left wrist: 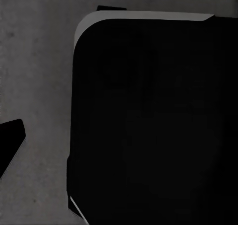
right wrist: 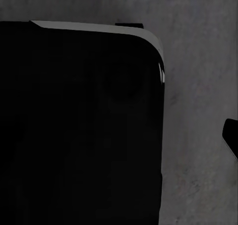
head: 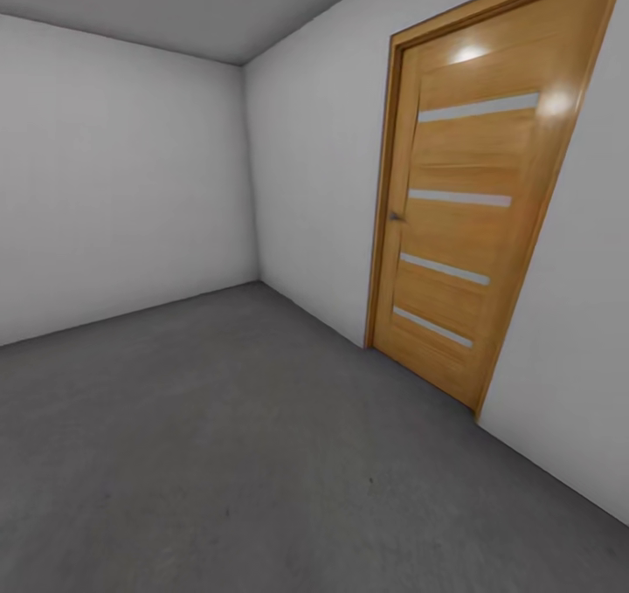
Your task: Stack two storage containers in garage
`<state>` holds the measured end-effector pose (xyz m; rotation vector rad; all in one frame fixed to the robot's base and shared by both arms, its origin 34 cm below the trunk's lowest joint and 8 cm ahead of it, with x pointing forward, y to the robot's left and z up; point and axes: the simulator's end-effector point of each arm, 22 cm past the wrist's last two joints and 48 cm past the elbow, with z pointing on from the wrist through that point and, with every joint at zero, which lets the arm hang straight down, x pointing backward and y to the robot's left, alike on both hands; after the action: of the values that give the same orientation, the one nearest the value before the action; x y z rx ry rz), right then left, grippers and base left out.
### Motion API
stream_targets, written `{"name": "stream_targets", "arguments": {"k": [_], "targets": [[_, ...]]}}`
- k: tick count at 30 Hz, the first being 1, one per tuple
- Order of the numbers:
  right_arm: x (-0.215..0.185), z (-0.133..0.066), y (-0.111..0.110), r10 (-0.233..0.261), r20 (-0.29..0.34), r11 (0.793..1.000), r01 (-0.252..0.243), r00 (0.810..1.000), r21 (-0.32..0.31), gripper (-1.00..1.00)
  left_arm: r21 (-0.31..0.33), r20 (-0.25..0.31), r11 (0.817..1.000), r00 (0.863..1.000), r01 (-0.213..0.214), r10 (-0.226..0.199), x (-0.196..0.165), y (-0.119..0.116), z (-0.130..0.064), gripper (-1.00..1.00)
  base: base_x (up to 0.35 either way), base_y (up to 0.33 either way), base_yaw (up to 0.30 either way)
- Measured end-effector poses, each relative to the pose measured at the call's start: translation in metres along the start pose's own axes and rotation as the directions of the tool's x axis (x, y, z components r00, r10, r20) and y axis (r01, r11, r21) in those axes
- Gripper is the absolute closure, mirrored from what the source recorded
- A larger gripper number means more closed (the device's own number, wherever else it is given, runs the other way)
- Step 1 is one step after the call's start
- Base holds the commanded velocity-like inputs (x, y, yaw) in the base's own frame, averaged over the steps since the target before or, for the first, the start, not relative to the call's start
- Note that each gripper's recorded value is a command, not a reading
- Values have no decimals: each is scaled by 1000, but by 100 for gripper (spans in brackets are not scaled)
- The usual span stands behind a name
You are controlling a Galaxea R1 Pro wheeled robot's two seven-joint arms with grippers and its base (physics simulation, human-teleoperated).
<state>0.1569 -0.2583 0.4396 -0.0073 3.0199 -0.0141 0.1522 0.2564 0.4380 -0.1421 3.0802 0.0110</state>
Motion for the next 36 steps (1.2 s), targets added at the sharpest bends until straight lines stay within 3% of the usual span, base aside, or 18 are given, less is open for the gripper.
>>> {"name": "stream_targets", "arguments": {"k": [36], "targets": [[0,0,0,0,-1,1000,0,1000,0,-100,-1,0,1000,1000,0,0,0,0,0,-100,323,0,0]]}}
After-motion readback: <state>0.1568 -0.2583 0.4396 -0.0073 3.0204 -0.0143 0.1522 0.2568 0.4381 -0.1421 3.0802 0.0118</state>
